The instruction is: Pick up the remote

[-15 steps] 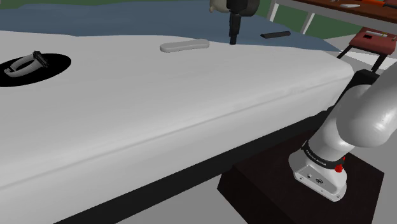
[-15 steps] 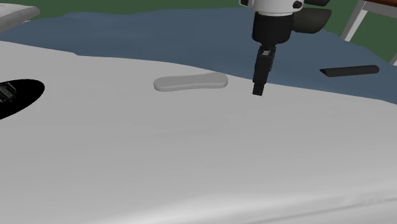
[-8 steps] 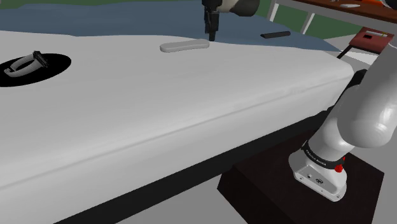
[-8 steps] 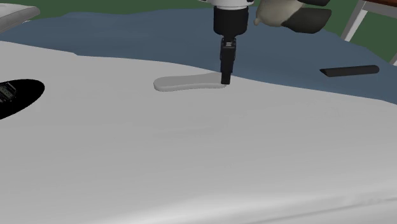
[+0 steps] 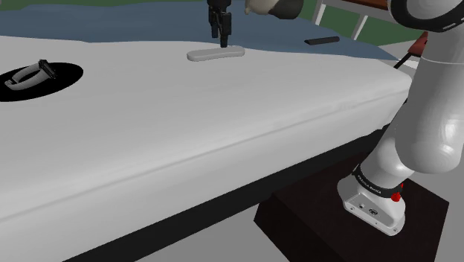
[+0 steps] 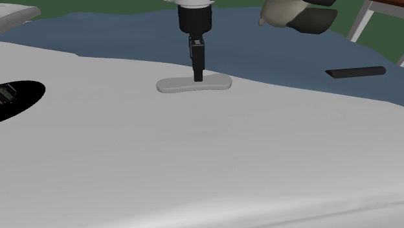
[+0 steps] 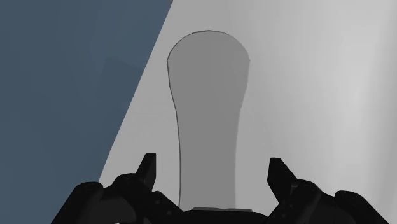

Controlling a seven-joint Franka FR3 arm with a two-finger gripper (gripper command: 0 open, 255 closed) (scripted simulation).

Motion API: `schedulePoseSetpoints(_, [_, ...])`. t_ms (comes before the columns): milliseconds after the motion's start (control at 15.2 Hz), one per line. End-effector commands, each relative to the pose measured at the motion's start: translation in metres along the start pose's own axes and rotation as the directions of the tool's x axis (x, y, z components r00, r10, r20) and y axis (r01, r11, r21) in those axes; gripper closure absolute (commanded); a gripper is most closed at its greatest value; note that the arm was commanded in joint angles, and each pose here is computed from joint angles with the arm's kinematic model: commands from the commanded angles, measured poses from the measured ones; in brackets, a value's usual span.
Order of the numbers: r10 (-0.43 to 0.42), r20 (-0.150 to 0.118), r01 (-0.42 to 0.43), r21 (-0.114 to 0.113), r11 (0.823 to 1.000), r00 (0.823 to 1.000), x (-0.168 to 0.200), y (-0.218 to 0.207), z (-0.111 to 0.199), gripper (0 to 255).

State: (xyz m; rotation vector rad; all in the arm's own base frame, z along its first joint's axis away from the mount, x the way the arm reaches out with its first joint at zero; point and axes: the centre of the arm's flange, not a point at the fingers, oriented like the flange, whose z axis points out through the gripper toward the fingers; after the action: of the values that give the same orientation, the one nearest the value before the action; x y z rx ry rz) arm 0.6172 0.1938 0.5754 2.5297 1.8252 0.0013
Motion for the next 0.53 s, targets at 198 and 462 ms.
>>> schedulePoseSetpoints(198, [-0.015,-0.002,0.015,-0.001,1.000,1.000,0.005,0.001,0.022,0])
schedulePoseSetpoints(462, [-0.015,-0.002,0.015,-0.001,1.000,1.000,0.005,0.001,0.035,0])
